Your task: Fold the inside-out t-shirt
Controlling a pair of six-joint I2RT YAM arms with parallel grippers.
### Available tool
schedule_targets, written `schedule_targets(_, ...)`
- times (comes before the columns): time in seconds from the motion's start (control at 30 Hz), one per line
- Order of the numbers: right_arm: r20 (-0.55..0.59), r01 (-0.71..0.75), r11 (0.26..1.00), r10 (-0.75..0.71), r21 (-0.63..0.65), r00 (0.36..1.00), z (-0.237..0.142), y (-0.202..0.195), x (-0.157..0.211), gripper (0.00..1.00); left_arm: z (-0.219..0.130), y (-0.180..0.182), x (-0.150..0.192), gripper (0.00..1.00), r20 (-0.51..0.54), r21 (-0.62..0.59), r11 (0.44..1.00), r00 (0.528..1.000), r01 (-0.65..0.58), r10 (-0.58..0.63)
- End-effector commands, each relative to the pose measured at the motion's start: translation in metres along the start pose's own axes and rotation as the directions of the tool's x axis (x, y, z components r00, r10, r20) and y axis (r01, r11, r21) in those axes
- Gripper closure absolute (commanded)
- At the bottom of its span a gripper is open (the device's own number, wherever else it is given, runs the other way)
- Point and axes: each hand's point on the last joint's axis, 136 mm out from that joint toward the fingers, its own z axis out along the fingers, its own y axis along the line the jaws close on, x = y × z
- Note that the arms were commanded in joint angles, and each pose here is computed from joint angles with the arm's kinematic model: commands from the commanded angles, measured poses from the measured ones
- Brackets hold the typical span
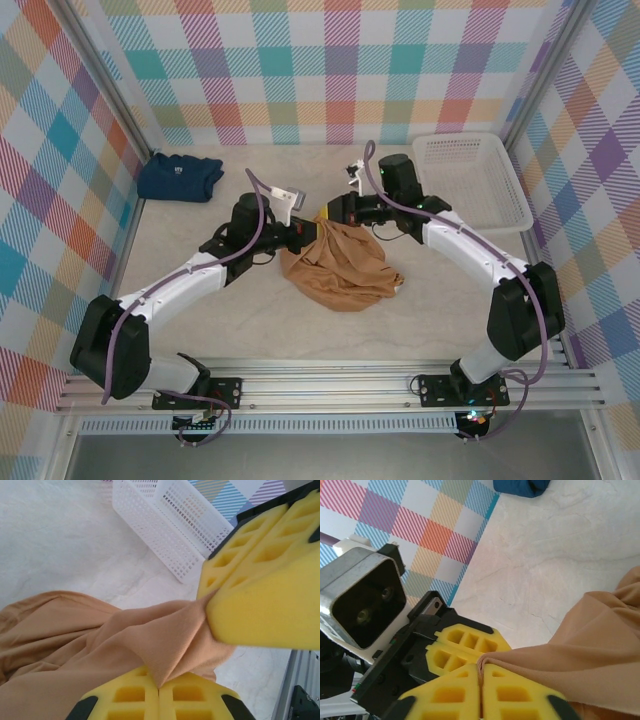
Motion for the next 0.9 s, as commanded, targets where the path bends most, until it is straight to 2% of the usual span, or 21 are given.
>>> schedule_targets(0.0,0.058,0.044,0.99,-0.052,0.136,0.997,-0.035,-0.01,-0.008,0.68,-0.006,-0.008,-0.018,1.0,0.059,0.032,0.999,0.998,0.029,-0.031)
schedule_targets(0.07,0.053,0.113,0.936,-0.138,0.334,0.989,-0.055,-0.035,0.006,0.58,-0.008,-0.009,-0.017,1.0,0.056,0.043,0.997,0.996,0.06,-0.063)
schedule_targets(0.13,0.017,0.173,0.888,-0.2,0.425,0.98,-0.066,-0.052,0.029,0.53,-0.009,-0.01,-0.013,1.0,0.039,0.049,0.996,0.996,0.081,-0.083)
schedule_targets(0.3,-0.093,0.316,0.81,-0.312,0.494,0.945,-0.055,-0.092,0.09,0.48,-0.012,-0.007,-0.01,1.0,0.029,0.035,0.994,0.994,0.102,-0.103)
schedule_targets(0.4,-0.165,0.39,0.76,-0.359,0.519,0.919,-0.042,-0.111,0.105,0.45,-0.015,-0.008,-0.012,1.0,0.031,0.029,0.994,0.994,0.102,-0.103)
schedule_targets(0.53,-0.222,0.448,0.712,-0.393,0.541,0.892,-0.019,-0.128,0.104,0.42,-0.017,-0.01,-0.014,1.0,0.031,0.029,0.994,0.994,0.101,-0.102)
schedule_targets(0.6,-0.229,0.45,0.677,-0.394,0.583,0.89,-0.013,-0.139,0.095,0.5,-0.018,-0.009,-0.014,1.0,0.033,0.022,0.995,0.995,0.098,-0.099)
schedule_targets(0.8,-0.207,0.462,0.608,-0.444,0.645,0.872,-0.024,-0.136,0.068,1.0,-0.028,-0.006,-0.021,1.0,0.056,-0.013,0.996,0.994,0.094,-0.093)
schedule_targets(0.87,-0.182,0.449,0.617,-0.447,0.646,0.876,-0.04,-0.124,0.06,1.0,-0.035,-0.004,-0.029,1.0,0.082,-0.03,0.995,0.992,0.095,-0.092)
